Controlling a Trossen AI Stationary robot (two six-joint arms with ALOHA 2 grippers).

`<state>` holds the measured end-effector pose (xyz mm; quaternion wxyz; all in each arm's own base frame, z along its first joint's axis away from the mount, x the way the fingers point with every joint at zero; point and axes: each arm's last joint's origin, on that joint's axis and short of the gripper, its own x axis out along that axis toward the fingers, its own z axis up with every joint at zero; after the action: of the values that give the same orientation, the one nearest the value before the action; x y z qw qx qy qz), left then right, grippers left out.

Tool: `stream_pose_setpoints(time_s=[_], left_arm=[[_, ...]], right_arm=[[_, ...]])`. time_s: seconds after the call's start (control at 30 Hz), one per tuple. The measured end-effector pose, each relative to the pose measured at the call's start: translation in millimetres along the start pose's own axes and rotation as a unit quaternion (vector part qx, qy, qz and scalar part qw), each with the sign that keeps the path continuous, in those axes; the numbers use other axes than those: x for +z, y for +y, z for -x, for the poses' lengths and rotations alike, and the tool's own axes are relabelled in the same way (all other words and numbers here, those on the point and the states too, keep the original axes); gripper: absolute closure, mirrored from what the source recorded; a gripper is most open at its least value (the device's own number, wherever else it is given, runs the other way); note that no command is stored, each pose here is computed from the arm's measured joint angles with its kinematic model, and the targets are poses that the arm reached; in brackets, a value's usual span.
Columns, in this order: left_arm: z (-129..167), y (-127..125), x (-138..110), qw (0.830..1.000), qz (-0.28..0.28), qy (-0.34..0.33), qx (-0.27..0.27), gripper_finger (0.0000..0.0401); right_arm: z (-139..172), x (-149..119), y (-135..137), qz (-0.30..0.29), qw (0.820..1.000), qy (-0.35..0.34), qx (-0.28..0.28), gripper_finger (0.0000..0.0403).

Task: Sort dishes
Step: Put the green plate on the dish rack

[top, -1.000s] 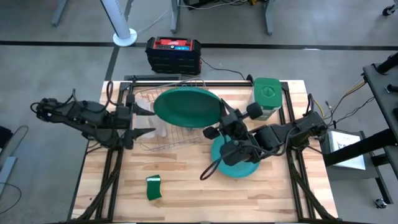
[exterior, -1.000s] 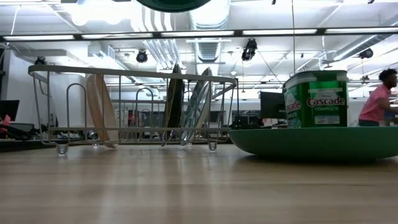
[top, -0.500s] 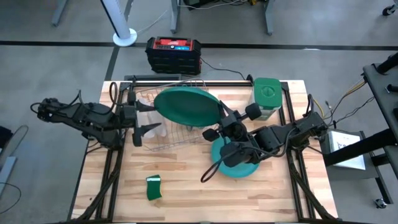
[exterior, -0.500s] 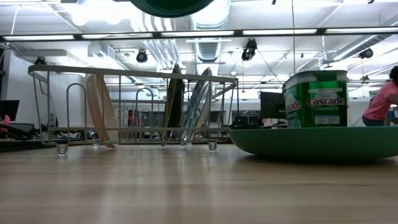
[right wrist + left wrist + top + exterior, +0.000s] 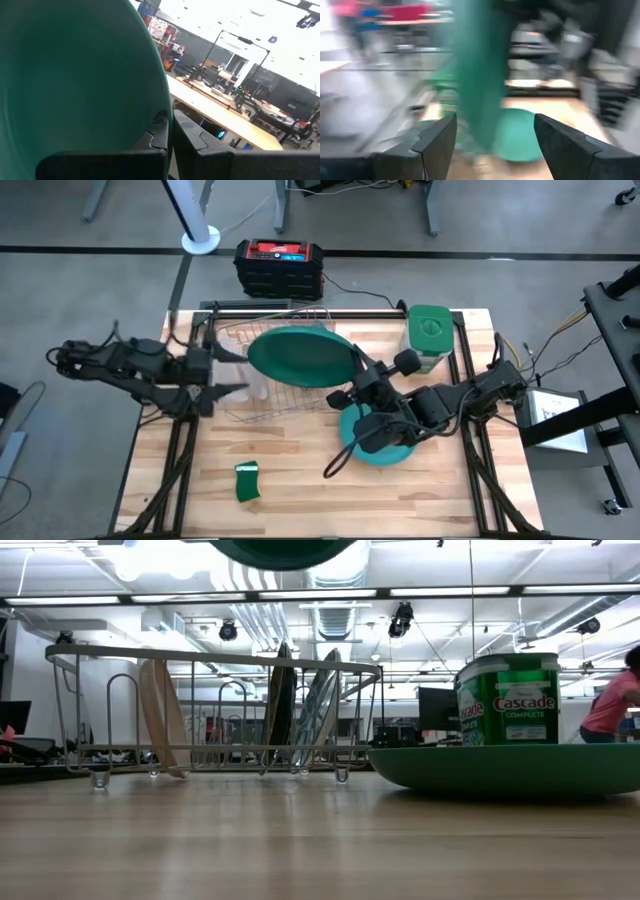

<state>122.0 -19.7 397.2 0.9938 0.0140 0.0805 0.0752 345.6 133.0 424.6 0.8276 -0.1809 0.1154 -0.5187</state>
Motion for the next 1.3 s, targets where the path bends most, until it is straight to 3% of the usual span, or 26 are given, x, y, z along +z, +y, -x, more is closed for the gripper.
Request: stream_pose_setpoints(time_s=[0.1, 0.27, 0.5, 0.67, 0.9, 1.07, 1.3], left_arm=[[12, 9, 0, 0.998, 0.01, -0.02, 0.056, 0.0145], [14, 7, -2, 1.0, 0.004, -0.022, 0.009, 0.0145], [-10, -3, -11, 1.0, -0.01, 0.0, 0.009, 0.0145], [-29, -7, -13, 0.998, -0.022, 0.025, 0.06, 0.0145], [-46, -15, -15, 0.997, -0.048, 0.039, 0.046, 0.0149], [-47, -16, -15, 0.997, -0.06, 0.039, 0.031, 0.0204], [-38, -10, -10, 0.997, -0.052, 0.018, 0.058, 0.0356]], right_arm=[[0, -3, 3, 0.003, 1.0, 0.001, 0.003, 0.0401], [-5, -7, 5, 0.005, 1.0, 0.003, -0.005, 0.0401], [-8, -7, 5, 0.002, 1.0, 0.004, -0.011, 0.0401], [-6, -6, 5, -0.004, 1.0, 0.003, -0.008, 0.0401], [-5, -6, 6, -0.041, 0.999, 0.007, 0.012, 0.0401], [-5, -7, 9, -0.082, 0.995, 0.021, 0.055, 0.0401], [-4, -8, 11, -0.109, 0.99, 0.03, 0.08, 0.04]])
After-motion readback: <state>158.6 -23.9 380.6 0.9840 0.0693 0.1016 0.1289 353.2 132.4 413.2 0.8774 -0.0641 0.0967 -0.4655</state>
